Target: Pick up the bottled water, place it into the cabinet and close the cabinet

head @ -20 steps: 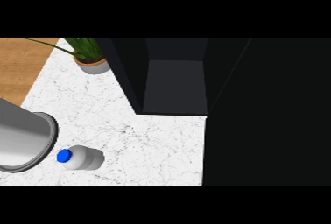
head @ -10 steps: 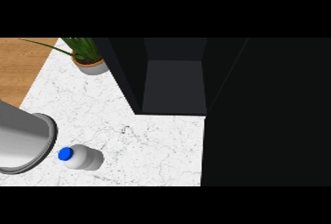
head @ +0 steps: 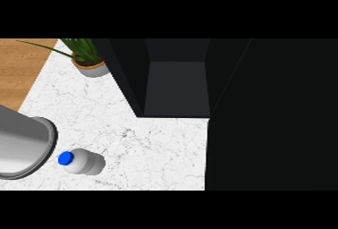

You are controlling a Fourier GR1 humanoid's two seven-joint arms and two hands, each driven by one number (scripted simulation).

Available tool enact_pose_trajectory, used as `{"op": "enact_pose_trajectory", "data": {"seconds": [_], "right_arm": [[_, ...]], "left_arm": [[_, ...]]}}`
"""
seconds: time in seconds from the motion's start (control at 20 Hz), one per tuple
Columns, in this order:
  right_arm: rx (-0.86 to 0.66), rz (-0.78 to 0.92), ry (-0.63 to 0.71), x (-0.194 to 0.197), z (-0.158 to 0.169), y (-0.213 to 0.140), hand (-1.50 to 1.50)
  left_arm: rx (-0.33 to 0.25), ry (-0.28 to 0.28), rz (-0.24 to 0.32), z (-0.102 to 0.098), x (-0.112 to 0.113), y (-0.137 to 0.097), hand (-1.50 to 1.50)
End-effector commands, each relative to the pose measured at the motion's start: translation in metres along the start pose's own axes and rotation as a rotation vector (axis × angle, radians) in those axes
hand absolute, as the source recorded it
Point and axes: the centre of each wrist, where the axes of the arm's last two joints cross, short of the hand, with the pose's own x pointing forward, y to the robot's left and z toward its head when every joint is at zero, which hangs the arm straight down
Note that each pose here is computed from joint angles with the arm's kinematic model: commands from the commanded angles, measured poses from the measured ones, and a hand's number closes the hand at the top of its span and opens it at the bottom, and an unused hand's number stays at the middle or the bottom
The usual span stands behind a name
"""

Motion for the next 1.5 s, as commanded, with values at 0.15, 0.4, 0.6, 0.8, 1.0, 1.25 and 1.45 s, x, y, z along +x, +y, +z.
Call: {"op": "enact_pose_trajectory", "data": {"seconds": [0.15,0.4,0.6,0.8,1.0,1.25,1.45], "right_arm": [[0.036,-0.014,-0.053,0.041,0.023,0.011,-1.50],[0.029,-0.034,-0.062,0.045,0.025,0.013,-1.50],[0.041,-0.030,-0.060,0.042,0.033,0.022,-1.50],[0.050,-0.015,-0.063,0.046,0.036,0.011,-1.50],[0.063,-0.022,-0.076,0.048,0.041,0.013,-1.50],[0.085,-0.028,-0.056,0.040,0.054,0.011,-1.50],[0.049,-0.033,-0.056,0.038,0.061,0.008,-1.50]], "left_arm": [[0.004,-0.008,-0.025,0.021,-0.003,0.003,-1.50],[0.031,0.044,-0.038,0.024,-0.018,0.013,-1.50],[0.091,0.084,-0.029,0.020,-0.040,0.014,-1.50],[0.106,0.093,0.016,0.015,-0.066,0.027,-1.50],[0.146,0.110,-0.022,0.001,-0.076,0.052,-1.50],[0.141,0.193,-0.045,0.008,-0.124,0.061,-1.50],[0.142,0.178,-0.041,-0.006,-0.150,0.074,-1.50]]}}
